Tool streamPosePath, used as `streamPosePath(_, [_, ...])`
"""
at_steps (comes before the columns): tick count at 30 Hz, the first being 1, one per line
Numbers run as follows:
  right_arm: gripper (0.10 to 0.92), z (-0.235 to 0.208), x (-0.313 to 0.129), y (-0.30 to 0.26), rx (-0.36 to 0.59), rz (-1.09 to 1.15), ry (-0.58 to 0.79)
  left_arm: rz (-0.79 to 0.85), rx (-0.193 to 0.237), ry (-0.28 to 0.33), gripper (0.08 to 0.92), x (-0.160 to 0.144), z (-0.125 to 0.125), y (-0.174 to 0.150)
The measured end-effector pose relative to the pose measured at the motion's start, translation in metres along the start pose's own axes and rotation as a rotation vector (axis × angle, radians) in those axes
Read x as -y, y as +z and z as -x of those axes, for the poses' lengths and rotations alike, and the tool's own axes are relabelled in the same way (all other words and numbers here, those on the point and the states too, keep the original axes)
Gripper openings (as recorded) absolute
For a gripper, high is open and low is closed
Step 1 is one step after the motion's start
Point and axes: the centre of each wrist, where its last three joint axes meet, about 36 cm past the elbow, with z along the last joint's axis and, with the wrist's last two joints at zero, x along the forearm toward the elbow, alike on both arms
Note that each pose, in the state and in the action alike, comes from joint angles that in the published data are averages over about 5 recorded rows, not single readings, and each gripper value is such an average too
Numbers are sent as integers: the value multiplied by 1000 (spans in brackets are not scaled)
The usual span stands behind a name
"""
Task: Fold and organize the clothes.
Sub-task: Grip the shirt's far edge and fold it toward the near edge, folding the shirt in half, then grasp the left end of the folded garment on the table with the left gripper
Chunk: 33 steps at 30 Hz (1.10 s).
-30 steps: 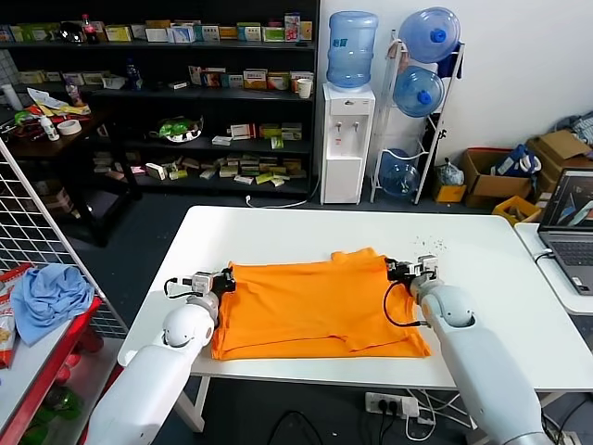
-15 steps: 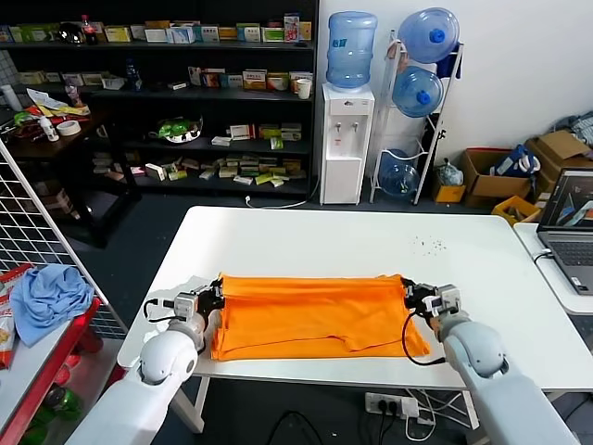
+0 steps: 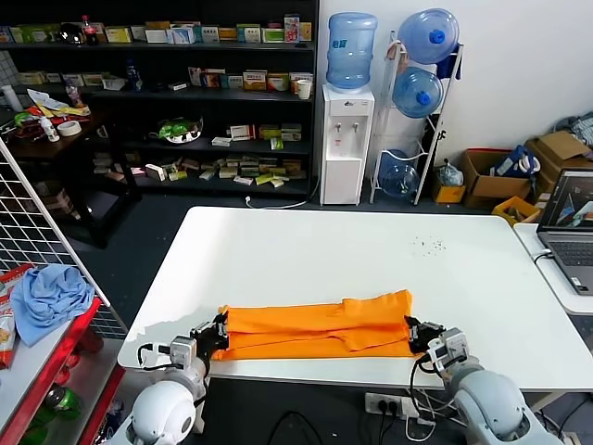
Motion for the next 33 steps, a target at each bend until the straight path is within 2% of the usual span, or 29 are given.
streamPosePath(9, [423,-12,-10,1,-7,-4,-12,-22,6,-11,448,-1,-11,0])
streamPosePath(19, [717,-19,-18,4,-17,0,-23,-110,-51,4,740,-1,-11,1])
streamPosePath(22, [789,-21,-19,5,-18,1,-23,-138,-70,11,802,-1,-9,3])
streamPosePath(26, [820,-23,-21,5,-20,1,-25,-163,-91,17,786,-1,-7,4])
streamPosePath(33, [823,-26,-23,6,-22,0,-30,-185,-112,23,593,-2,-6,7])
